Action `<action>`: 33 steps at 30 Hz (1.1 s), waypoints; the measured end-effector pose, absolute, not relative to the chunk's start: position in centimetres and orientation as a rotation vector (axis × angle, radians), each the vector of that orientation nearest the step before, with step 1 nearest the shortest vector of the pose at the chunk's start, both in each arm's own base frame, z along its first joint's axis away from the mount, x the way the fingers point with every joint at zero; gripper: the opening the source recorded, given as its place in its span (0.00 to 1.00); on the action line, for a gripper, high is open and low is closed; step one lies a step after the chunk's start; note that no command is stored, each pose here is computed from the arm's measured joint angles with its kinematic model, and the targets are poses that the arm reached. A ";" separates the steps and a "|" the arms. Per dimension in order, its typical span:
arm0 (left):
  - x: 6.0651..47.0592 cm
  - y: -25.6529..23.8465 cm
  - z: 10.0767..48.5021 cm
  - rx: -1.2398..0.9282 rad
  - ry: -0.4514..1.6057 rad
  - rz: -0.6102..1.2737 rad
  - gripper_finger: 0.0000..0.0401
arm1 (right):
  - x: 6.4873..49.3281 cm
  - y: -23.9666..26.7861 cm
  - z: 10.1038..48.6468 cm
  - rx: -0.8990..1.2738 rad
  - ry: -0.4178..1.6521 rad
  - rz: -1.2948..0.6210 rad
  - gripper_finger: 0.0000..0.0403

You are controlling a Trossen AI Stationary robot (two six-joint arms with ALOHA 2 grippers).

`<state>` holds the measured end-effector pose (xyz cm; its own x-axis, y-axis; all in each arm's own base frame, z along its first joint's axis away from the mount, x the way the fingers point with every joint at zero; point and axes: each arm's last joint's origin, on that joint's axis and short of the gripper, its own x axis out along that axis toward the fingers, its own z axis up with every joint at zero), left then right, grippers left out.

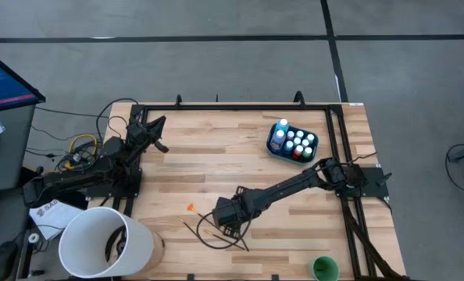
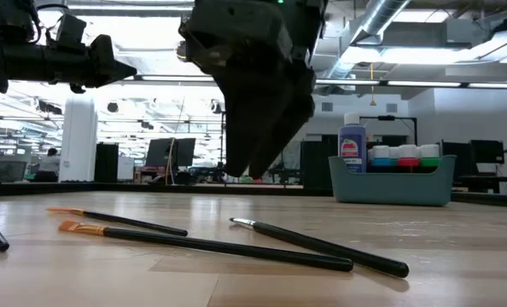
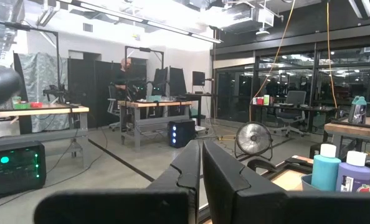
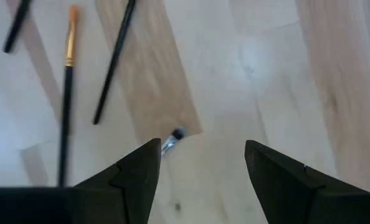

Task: Pick & Place Paint Supplies
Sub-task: Put the right silver paint brush into the green cup

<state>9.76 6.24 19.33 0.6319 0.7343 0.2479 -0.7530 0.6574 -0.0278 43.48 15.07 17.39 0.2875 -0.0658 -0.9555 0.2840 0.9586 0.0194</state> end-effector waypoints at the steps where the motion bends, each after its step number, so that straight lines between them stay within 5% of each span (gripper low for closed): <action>1: 9.8 6.2 19.3 0.081 -0.247 0.852 0.02 | 43.5 15.2 17.4 0.212 1.255 -0.241 0.57; 33: 9.8 6.2 19.3 0.081 -0.247 0.852 0.02 | 42.5 15.7 13.2 0.327 1.193 -0.334 0.56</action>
<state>9.76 6.24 19.33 0.6320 0.7343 0.2479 -0.7530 0.6575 -0.0278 42.53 15.72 13.17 0.3321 -0.0799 -0.9398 0.4195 0.9049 0.0713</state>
